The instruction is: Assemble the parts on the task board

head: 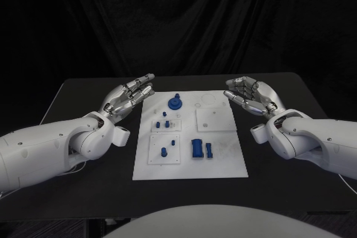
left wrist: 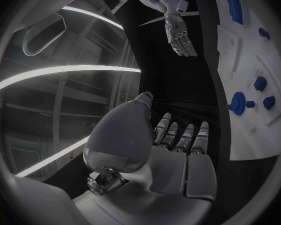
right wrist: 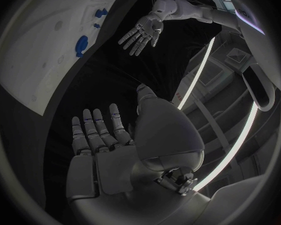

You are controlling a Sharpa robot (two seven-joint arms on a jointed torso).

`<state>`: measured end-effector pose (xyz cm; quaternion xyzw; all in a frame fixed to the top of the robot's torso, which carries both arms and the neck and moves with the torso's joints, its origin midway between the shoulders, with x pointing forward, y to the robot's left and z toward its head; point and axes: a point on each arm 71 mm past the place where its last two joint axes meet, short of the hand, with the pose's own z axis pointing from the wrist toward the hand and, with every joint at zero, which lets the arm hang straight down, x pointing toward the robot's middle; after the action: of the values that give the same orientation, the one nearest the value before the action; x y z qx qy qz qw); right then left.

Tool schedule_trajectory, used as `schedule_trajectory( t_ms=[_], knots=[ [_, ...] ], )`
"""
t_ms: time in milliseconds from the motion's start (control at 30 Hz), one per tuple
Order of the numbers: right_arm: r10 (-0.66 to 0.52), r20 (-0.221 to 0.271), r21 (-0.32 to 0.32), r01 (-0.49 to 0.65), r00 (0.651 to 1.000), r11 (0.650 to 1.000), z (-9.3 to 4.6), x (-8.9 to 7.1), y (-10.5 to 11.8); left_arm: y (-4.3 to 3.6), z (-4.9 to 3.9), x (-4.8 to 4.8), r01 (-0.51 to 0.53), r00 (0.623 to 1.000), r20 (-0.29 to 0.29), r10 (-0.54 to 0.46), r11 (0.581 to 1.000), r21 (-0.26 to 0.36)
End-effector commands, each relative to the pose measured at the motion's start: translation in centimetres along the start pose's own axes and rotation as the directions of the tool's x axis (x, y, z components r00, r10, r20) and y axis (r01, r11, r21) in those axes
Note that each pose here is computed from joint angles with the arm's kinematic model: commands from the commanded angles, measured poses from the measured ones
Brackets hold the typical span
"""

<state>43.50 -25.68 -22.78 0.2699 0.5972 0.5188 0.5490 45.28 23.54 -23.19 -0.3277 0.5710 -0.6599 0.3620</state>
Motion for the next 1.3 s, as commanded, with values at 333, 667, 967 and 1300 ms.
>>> schedule_trajectory(
  t_ms=[333, 667, 967, 1300],
  knots=[
    [0.084, 0.003, 0.003, -0.084, 0.996, 0.996, 0.5, 0.2, -0.3, 0.38, 0.82, -0.25, 0.011, 1.000, 0.025, -0.011, 1.000, -0.003],
    [0.238, 0.193, 0.080, -0.257, 0.952, 0.963, 3.3, 3.0, 1.0, 0.23, 1.86, 0.87, -0.018, 0.984, 0.177, 0.022, 1.000, -0.025],
    [0.328, 0.307, 0.138, -0.383, 0.893, 0.913, 4.6, 4.9, 1.7, -0.10, 2.84, 2.43, -0.024, 0.915, 0.398, 0.057, 0.996, -0.087],
    [0.329, 0.308, 0.139, -0.385, 0.892, 0.913, 4.6, 4.9, 1.7, -0.29, 3.07, 3.19, -0.010, 0.862, 0.501, 0.074, 0.992, -0.128]
  ],
)
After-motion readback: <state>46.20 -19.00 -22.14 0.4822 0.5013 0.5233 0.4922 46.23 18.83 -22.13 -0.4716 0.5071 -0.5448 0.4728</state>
